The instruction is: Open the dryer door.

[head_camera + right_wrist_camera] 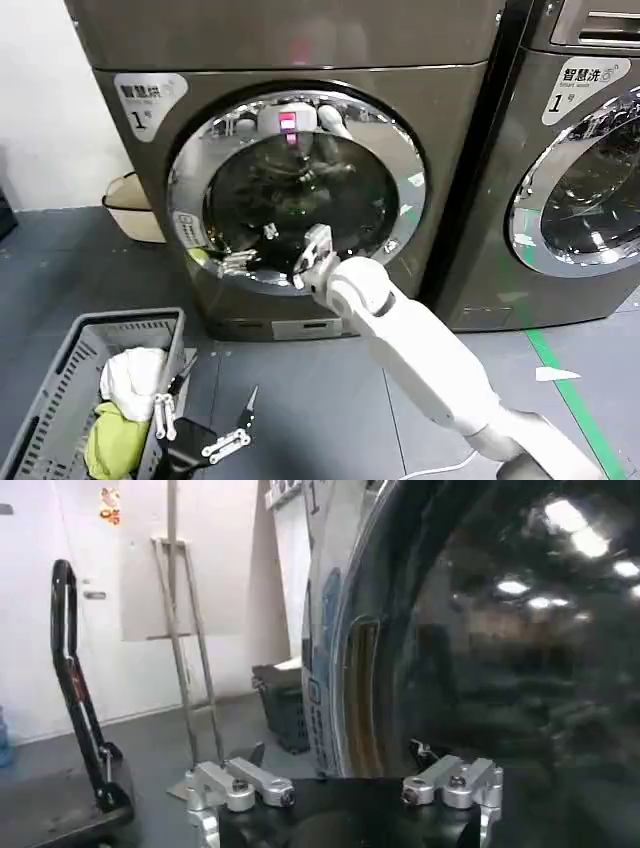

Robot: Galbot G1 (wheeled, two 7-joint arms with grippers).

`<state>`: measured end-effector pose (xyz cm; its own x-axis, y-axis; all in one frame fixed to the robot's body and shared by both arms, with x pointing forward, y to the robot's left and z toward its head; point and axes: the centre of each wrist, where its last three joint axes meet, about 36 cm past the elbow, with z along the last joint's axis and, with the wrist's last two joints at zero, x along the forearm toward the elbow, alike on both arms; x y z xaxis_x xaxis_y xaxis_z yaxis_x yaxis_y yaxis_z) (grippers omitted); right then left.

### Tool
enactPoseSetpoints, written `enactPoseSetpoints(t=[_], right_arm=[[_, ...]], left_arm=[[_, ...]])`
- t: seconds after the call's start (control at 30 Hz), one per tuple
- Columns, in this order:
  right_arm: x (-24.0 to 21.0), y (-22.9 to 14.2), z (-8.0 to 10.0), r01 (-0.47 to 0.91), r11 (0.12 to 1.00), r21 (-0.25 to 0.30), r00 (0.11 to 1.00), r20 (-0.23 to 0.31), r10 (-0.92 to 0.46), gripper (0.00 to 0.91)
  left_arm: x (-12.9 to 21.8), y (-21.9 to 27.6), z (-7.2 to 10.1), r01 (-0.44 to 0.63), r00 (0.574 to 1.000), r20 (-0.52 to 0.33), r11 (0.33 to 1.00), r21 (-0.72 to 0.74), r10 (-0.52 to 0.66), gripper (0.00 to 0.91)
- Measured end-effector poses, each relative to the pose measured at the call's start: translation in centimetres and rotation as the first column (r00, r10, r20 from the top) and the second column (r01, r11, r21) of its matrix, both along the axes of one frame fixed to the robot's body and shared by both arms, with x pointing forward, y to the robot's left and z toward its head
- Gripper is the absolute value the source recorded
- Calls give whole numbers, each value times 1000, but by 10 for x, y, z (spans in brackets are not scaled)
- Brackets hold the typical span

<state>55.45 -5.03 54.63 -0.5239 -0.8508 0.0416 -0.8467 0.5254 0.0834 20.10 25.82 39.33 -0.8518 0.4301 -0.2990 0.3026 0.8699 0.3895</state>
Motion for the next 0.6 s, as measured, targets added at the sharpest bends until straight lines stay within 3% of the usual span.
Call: enactPoseSetpoints(t=[0.6], right_arm=[[12,27,-1,-1,1000,-18,1000,4,1,907]], left_arm=[[-1,1,2,-5,1000,8,1000,1,5,907]])
